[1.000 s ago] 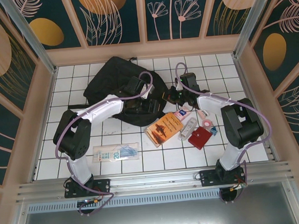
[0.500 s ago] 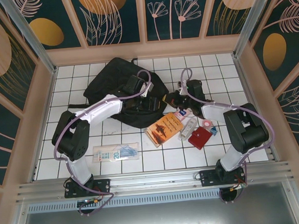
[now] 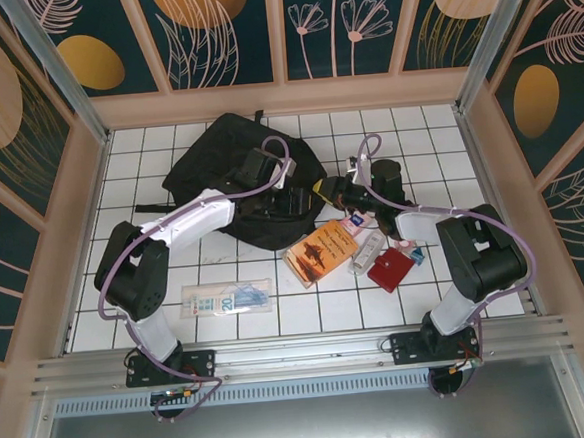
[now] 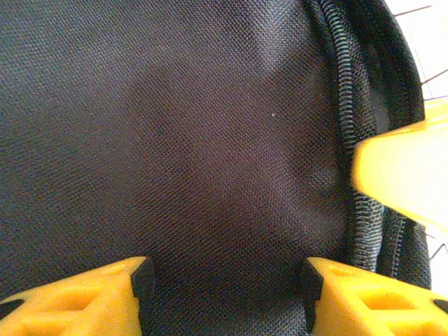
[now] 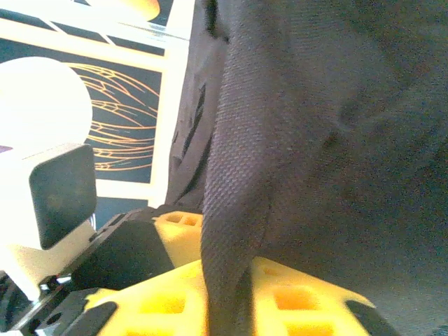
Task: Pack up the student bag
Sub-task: Open the student bag at the top-center of the table.
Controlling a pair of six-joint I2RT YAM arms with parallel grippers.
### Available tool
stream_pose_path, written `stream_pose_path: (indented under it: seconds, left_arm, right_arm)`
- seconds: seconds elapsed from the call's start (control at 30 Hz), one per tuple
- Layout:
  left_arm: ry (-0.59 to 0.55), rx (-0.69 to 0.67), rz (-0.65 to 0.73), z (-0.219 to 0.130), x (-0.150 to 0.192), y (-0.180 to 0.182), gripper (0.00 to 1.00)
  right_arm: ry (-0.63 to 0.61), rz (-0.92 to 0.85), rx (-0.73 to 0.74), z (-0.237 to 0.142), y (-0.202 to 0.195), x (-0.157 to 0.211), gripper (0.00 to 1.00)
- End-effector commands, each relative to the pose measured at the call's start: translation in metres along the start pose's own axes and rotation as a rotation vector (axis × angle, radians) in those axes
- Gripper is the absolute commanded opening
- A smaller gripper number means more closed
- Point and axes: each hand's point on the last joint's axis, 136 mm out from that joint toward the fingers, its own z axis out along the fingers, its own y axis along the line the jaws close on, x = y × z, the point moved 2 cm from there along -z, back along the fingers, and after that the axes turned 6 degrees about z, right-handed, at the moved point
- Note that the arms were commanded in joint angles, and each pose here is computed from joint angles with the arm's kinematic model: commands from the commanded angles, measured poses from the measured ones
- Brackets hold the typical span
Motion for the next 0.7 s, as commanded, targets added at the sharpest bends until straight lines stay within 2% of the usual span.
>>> stream_pose_path:
  seconds: [0.0,0.13,0.27,0.3,0.43,0.67]
  left_arm:
    - [-0.037,-0.034,-0.011,-0.011,-0.004,0.008,0.59]
    - [-0.036,-0.044,-0.011,-0.013,-0.004,0.011,0.59]
    - [-0.046,-0.054,-0.01,-0.016,-0.006,0.012,0.59]
    - [-0.045,-0.051,-0.009,-0.016,-0.006,0.012,0.59]
    - [-0.038,-0.046,-0.016,-0.014,-0.005,0.011,0.59]
    - [-0.027,-0.055,-0.016,-0.01,-0.003,0.014,0.59]
  right_arm:
    - [-0.002,-0.093,-0.069,-0.007,0.023,0.0,0.24]
    - [-0.017,-0.086,-0.022,-0.009,0.011,-0.001,0.24]
    - [-0.028,-0.071,0.007,-0.012,0.001,-0.001,0.15]
    - [-0.029,-0.071,0.011,-0.012,-0.001,-0.001,0.16]
    - [-0.014,-0.077,0.005,-0.012,-0.001,0.001,0.29]
    - [-0.017,-0.106,-0.044,-0.017,0.011,0.004,0.32]
